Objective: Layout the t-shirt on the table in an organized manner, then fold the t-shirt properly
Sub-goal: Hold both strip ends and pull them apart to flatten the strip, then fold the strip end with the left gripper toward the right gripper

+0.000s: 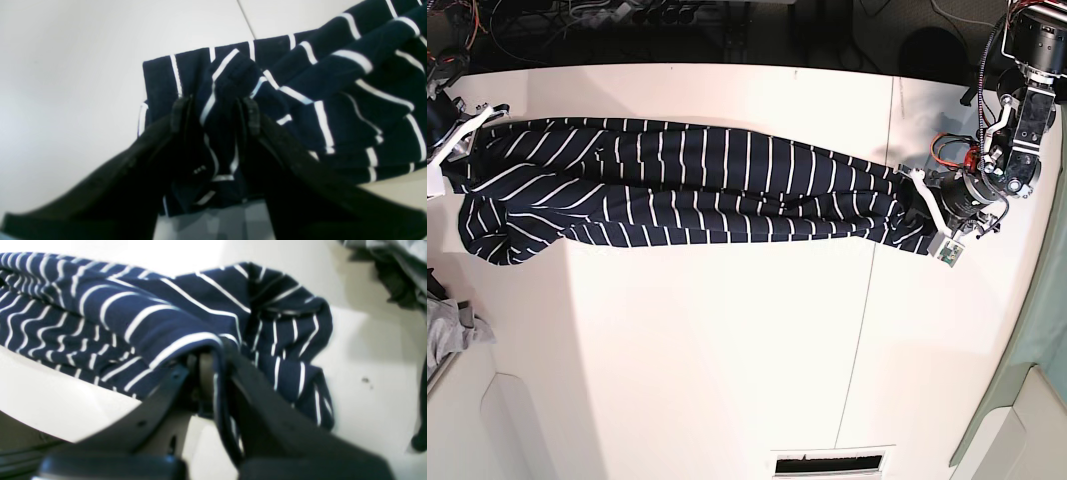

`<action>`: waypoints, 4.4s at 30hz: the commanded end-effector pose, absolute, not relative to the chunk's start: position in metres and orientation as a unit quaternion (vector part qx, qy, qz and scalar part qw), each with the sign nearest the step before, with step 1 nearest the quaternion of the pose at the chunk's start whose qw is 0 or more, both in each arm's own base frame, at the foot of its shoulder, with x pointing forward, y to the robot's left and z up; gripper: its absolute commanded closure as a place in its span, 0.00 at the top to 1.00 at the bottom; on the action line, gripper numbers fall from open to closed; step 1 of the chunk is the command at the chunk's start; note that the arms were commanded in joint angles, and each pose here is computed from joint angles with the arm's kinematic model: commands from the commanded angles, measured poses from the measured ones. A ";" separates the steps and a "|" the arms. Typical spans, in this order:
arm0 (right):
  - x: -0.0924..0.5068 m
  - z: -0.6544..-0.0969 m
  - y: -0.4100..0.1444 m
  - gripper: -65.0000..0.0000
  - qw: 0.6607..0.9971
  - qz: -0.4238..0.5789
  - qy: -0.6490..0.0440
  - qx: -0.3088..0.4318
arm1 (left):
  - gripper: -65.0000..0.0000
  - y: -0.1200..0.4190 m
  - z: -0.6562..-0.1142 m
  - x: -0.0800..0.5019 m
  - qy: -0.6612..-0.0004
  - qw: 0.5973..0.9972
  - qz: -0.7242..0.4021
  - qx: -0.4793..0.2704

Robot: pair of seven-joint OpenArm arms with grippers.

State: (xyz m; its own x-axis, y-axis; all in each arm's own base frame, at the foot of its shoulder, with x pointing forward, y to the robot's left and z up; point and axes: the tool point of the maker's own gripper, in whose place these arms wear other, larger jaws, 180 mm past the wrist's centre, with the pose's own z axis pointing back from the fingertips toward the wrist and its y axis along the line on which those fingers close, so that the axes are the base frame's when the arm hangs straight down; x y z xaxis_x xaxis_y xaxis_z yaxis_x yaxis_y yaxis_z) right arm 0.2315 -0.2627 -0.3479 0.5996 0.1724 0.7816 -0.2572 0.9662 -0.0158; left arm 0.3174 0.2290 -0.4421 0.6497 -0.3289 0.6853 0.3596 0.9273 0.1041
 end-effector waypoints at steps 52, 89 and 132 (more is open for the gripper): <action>0.251 -0.460 -0.257 0.00 0.920 -0.044 -0.364 0.138 | 0.57 0.264 -0.448 0.307 -0.341 0.922 0.091 -0.159; 0.255 -0.456 -0.256 0.00 0.913 -0.054 -0.378 0.146 | 0.00 0.132 -0.329 0.326 -0.475 0.849 -0.067 -0.221; 0.288 -0.365 -0.268 0.49 0.872 -0.039 -0.465 0.151 | 0.47 -0.159 -0.325 0.254 -0.407 0.731 -0.255 -0.484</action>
